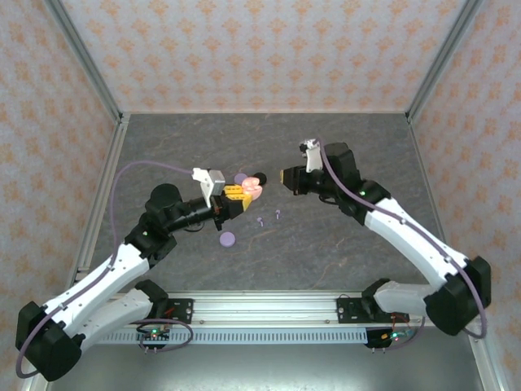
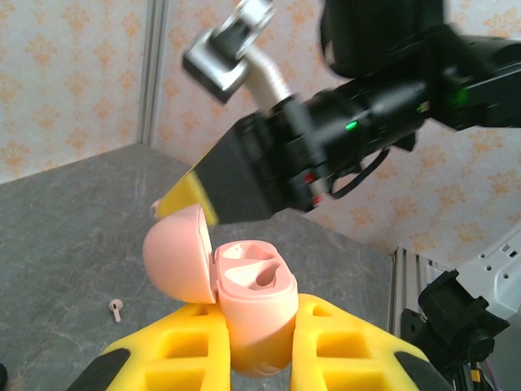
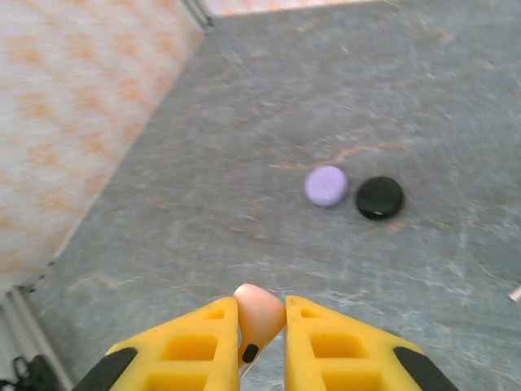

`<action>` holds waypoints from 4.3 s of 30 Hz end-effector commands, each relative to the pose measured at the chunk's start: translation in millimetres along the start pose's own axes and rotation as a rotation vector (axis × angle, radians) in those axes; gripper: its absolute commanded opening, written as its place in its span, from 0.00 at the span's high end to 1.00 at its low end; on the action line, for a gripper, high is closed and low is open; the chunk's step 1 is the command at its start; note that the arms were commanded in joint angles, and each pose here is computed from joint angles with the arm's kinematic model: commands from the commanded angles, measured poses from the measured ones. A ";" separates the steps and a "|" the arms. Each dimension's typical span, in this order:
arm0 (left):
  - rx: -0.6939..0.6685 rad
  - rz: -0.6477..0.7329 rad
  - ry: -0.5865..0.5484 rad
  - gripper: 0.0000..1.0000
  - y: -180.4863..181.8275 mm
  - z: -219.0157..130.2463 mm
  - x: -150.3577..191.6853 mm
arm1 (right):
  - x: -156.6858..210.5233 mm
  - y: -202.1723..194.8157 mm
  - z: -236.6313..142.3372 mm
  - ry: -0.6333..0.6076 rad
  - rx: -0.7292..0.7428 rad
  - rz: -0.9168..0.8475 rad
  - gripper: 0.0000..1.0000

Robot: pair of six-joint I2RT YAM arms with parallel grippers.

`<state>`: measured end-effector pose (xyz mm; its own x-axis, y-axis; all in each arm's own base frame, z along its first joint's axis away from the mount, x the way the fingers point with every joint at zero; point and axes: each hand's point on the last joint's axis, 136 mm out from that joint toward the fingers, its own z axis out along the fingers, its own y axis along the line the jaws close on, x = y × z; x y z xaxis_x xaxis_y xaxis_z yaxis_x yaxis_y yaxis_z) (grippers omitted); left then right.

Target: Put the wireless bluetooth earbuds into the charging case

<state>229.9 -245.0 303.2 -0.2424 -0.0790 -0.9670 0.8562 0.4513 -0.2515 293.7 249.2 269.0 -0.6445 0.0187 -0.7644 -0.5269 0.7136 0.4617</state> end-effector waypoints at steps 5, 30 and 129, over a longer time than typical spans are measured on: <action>0.054 0.019 -0.023 1.00 -10.3 11.3 -7.9 | -18.9 75.0 -46.9 -0.155 -0.241 -0.169 0.83; 0.098 0.031 -0.013 1.00 -21.0 18.3 -8.3 | -8.9 107.5 -36.5 -0.114 -0.257 -0.316 0.83; 0.058 0.073 -0.029 1.00 -23.9 1.9 -10.3 | 89.8 -231.3 120.0 0.399 0.730 0.312 0.56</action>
<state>215.8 -259.2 305.0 -0.2121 -0.0581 -0.9755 0.8905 0.3996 -0.2174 417.8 175.2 40.9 -0.9227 0.1288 -0.3633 0.0794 0.9858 0.1479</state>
